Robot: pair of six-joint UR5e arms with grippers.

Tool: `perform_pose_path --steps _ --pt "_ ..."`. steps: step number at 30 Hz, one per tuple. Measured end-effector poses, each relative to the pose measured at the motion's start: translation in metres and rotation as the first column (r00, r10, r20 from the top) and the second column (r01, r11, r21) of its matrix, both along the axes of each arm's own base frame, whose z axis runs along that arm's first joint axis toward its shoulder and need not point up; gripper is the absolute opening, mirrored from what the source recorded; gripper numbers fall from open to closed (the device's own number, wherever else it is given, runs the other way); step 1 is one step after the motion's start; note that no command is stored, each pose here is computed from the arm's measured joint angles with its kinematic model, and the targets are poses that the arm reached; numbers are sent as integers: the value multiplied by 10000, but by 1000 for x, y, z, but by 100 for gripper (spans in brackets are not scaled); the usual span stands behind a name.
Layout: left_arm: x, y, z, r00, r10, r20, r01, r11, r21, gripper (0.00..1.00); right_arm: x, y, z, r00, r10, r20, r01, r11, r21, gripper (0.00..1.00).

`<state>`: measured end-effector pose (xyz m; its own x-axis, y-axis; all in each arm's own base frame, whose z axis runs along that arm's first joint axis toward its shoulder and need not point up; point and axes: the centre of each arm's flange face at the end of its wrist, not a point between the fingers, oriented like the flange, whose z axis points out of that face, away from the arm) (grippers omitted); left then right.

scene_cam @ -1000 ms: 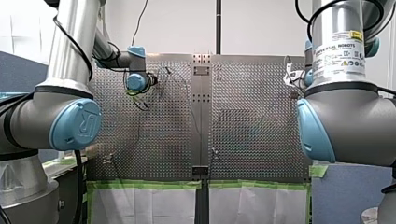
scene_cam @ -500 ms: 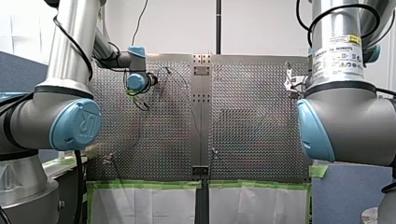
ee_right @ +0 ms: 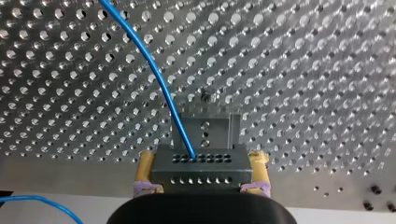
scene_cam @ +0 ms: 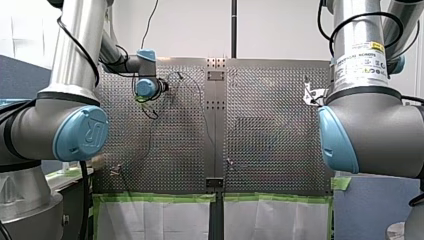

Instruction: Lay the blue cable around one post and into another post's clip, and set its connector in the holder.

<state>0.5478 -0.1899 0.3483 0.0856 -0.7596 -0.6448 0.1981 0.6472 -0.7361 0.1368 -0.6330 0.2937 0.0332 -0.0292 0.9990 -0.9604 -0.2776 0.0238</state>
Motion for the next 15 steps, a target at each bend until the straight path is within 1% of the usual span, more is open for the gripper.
perform_pose_path --steps 2,5,10,15 --pt "0 0 0 10000 3 -9 -3 10000 13 100 0 0 1 9999 49 -128 -50 10000 -55 0" --pt "0 0 0 10000 12 -20 -12 10000 20 100 -3 -2 1 9998 97 -190 -100 9999 -141 0" --pt "0 1 0 10000 38 -9 -38 10000 33 100 -9 -4 1 9998 51 -186 -55 9997 -240 0" --pt "0 1 0 10000 59 -5 -59 10000 76 100 -11 -9 -2 10000 24 -92 -28 9992 -400 0"
